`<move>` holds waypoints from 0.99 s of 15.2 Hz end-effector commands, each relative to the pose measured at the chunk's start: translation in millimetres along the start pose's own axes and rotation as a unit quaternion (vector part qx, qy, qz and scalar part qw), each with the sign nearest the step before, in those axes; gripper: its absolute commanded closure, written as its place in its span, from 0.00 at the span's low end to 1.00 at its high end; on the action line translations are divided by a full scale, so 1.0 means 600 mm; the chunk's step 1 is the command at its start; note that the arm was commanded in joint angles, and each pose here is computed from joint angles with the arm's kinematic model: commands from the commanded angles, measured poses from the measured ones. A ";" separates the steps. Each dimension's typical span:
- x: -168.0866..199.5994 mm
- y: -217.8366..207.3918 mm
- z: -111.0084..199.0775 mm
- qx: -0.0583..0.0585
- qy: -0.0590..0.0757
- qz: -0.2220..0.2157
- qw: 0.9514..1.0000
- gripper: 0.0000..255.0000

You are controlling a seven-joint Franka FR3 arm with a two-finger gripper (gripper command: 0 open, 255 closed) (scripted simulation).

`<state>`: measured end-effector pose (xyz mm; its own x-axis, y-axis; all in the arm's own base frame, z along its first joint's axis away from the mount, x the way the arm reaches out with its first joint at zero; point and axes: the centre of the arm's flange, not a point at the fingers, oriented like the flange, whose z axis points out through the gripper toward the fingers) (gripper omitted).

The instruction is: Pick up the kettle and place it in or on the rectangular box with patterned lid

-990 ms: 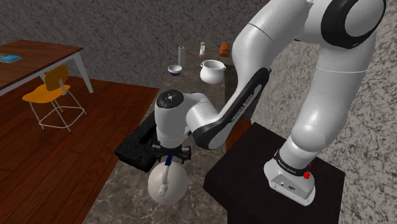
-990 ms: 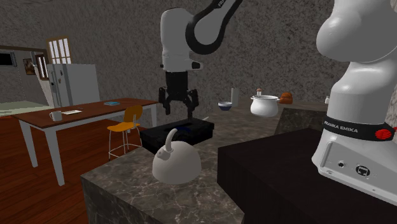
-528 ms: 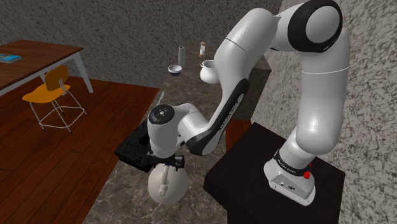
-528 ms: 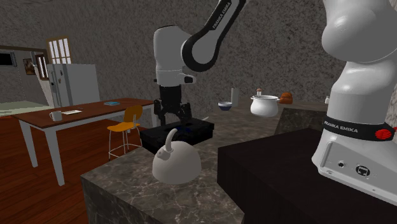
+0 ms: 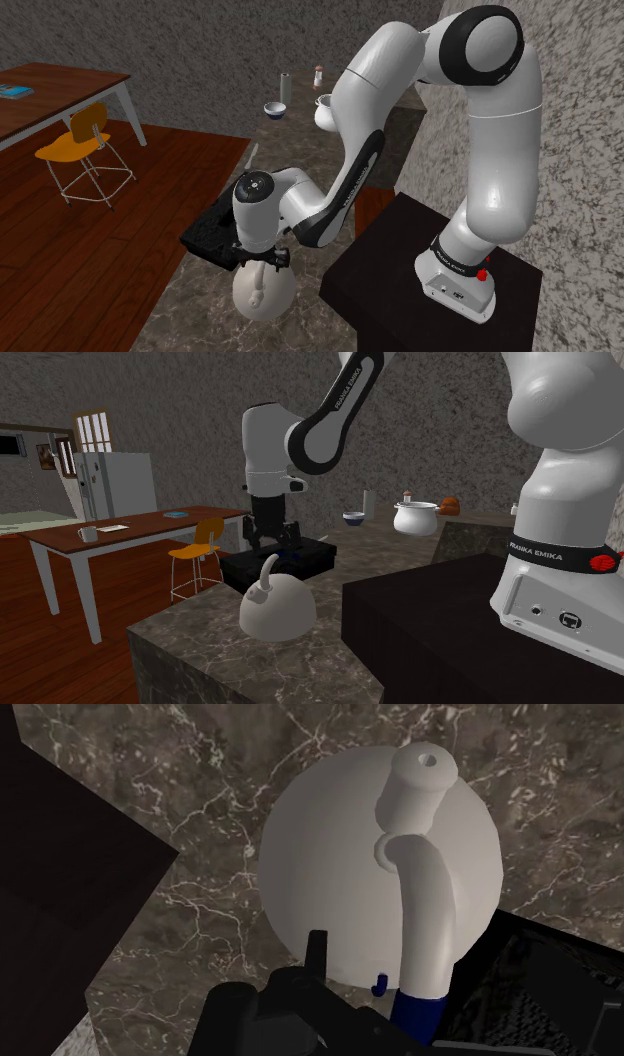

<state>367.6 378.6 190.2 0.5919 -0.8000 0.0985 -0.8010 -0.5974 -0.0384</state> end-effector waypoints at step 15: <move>0.003 -0.001 -0.026 0.000 0.000 0.000 1.000 1.00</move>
<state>367.8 378.8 200.3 0.5919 -0.8000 0.0986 -0.8011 -0.5973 -0.0376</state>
